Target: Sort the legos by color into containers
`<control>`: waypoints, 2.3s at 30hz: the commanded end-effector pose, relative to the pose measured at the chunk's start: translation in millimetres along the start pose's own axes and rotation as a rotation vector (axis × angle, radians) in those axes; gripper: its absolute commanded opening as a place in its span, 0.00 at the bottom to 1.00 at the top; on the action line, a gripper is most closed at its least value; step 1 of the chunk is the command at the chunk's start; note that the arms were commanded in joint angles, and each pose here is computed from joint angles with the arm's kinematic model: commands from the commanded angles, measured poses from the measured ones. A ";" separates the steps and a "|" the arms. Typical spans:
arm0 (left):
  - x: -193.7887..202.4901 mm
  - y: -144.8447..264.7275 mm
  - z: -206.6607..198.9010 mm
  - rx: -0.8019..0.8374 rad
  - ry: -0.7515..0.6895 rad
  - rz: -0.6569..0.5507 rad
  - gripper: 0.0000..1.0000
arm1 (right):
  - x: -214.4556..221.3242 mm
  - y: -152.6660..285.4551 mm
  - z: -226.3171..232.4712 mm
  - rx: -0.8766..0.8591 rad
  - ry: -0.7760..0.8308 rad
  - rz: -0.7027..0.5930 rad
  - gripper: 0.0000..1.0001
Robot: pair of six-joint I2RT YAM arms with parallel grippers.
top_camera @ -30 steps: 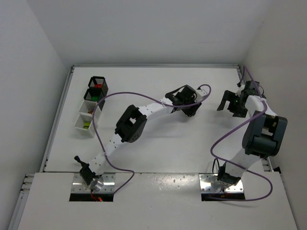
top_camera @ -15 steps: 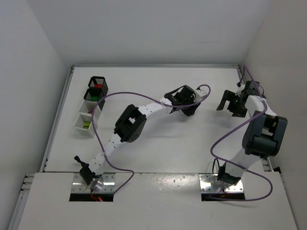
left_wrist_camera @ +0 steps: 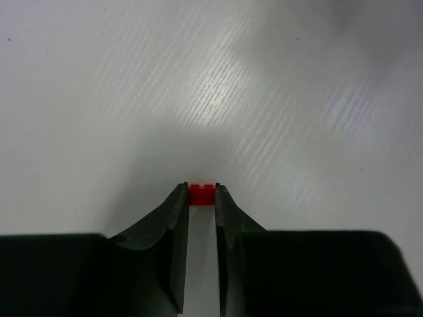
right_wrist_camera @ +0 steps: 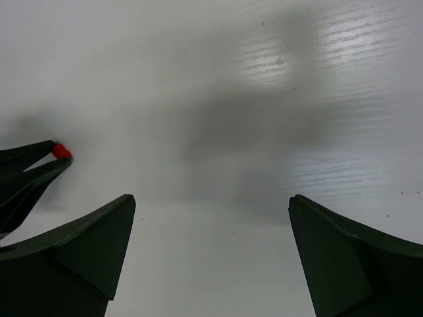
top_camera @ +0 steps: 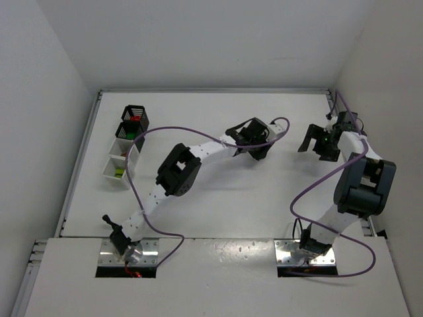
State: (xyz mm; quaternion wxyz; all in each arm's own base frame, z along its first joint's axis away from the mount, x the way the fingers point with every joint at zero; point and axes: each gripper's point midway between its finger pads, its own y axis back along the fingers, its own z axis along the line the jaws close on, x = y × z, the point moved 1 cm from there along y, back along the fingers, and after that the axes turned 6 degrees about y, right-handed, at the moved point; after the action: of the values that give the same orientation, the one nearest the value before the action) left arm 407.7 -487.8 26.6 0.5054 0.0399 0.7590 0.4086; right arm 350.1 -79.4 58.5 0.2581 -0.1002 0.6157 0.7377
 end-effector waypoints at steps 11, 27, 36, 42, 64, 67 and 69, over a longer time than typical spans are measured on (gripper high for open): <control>47.5 24.9 44.7 -0.075 0.100 0.191 0.08 | -18.5 7.1 6.2 -0.036 0.018 -0.060 1.00; -34.3 308.0 242.6 -0.397 0.408 -0.147 0.08 | -39.5 14.0 65.1 -0.195 0.289 -0.112 0.96; 14.5 404.0 332.8 -0.590 0.606 -0.195 0.08 | -56.7 -0.4 96.2 -0.224 0.396 -0.101 0.96; 42.4 420.9 357.8 -0.636 0.675 -0.175 0.08 | -58.6 -5.6 105.1 -0.221 0.430 -0.096 0.96; 97.7 408.2 386.9 -0.734 0.729 -0.048 0.21 | -51.9 -17.4 113.0 -0.214 0.463 -0.071 0.99; 100.6 412.1 389.7 -0.742 0.737 -0.050 0.33 | -52.2 -17.7 111.6 -0.205 0.463 -0.071 0.99; 101.6 413.2 390.6 -0.752 0.737 -0.047 0.47 | -52.2 -17.7 111.6 -0.205 0.463 -0.071 0.99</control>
State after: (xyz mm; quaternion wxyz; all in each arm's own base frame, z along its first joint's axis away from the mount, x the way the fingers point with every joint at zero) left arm 525.5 49.2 158.9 0.1962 -0.2945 0.6991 0.6213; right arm 404.8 17.2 77.5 0.1119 -0.2829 0.5746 0.7598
